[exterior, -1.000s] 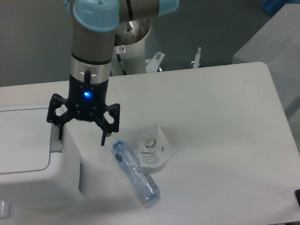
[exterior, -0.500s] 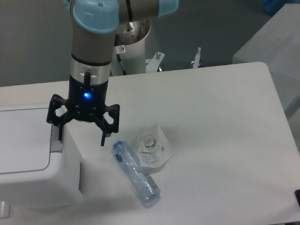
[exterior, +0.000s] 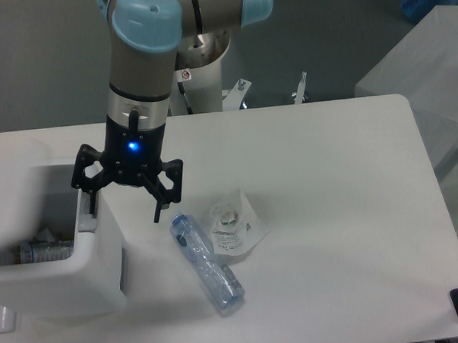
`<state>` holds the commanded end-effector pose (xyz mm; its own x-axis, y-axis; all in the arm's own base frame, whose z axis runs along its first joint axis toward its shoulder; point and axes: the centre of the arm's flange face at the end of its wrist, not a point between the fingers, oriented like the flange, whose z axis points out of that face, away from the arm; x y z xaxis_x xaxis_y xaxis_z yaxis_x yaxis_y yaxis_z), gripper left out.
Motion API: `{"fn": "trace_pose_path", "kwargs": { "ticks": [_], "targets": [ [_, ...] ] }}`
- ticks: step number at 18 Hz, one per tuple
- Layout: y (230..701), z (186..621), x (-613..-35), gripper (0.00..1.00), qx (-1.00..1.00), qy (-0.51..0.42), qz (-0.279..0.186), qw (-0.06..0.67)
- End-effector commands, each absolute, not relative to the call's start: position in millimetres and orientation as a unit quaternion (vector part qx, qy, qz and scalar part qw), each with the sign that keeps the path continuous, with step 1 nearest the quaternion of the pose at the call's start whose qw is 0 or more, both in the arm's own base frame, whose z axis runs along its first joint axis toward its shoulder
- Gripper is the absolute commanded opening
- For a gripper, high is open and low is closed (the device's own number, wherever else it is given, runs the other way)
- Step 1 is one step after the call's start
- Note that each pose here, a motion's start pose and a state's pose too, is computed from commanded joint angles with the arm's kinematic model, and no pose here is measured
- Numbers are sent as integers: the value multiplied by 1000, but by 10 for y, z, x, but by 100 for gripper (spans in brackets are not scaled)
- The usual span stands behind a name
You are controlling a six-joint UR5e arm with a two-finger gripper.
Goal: Open the trash can
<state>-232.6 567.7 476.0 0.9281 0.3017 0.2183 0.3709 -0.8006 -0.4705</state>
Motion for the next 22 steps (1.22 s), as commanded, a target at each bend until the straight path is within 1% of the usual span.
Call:
{"fn": "trace_pose_path", "kwargs": {
  "ticks": [4, 8, 10, 12, 15, 16, 19, 22],
  "targets": [
    [5691, 4847, -2335, 100, -945, -175, -63, 268],
    [5732, 5259, -2400, 100, -938, -165, -40, 301],
    [5697, 5454, -2519, 100, -935, -168, -17, 313],
    [5608, 5568, -2702, 100, -932, -184, 21, 312],
    [5434, 5570, -2943, 100, -939, -184, 121, 262],
    [5387, 5564, -2995, 100, -941, -179, 143, 248],
    [5267, 5507, -3172, 100, -948, -154, 172, 220],
    [5131, 5461, -3306, 100, -954, -130, 181, 202]
  ]
}}
